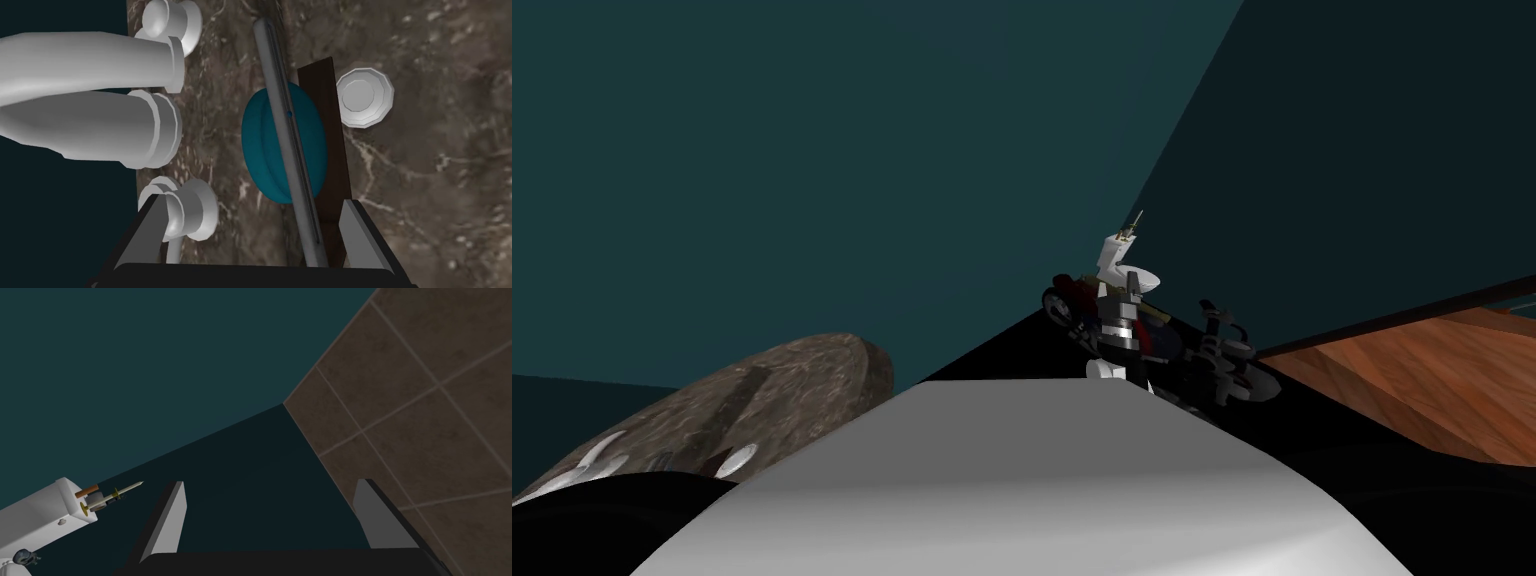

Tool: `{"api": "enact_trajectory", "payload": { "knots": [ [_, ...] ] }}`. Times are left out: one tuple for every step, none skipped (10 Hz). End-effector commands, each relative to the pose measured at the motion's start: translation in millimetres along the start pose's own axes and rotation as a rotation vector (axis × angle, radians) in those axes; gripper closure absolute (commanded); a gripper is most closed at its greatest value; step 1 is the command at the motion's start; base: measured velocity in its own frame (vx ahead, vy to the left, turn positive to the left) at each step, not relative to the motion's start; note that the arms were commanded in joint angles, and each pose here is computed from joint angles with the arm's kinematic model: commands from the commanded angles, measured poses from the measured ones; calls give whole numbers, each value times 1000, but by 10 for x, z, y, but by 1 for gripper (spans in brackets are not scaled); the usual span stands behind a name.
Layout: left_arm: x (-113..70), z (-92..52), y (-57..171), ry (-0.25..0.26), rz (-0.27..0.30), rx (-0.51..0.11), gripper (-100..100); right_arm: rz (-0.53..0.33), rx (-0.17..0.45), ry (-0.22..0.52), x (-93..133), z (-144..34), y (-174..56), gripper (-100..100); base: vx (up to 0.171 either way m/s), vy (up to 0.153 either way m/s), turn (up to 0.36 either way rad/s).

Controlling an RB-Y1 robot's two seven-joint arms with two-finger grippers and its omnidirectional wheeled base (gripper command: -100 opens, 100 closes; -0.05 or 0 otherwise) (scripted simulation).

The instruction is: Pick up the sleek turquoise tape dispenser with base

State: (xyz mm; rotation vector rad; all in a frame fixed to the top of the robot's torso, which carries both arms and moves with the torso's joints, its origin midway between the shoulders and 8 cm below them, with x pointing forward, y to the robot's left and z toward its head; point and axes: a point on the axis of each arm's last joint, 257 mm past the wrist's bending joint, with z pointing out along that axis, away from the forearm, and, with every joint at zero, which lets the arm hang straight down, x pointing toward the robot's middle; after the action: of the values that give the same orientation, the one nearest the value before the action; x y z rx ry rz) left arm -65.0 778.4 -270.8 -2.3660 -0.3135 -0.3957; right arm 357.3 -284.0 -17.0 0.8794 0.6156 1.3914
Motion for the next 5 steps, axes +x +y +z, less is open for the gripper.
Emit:
{"api": "enact_trajectory", "payload": {
  "knots": [
    [-109, -39, 13, -25, -25, -15, -100, 0, 0, 0, 0, 0, 0, 0, 91, 36, -17],
    [-211, -45, 12, -51, -61, -29, -100, 0, 0, 0, 0, 0, 0, 0, 74, 42, -14],
    [-294, -48, 12, -71, -94, -39, -100, 0, 0, 0, 0, 0, 0, 0, 82, 57, -26],
    [-378, -52, 34, -94, -124, -54, -100, 0, 0, 0, 0, 0, 0, 0, 80, 71, -28],
    [-453, -55, 66, -115, -150, -69, -100, 0, 0, 0, 0, 0, 0, 0, 86, 74, -17]
  ]
}}
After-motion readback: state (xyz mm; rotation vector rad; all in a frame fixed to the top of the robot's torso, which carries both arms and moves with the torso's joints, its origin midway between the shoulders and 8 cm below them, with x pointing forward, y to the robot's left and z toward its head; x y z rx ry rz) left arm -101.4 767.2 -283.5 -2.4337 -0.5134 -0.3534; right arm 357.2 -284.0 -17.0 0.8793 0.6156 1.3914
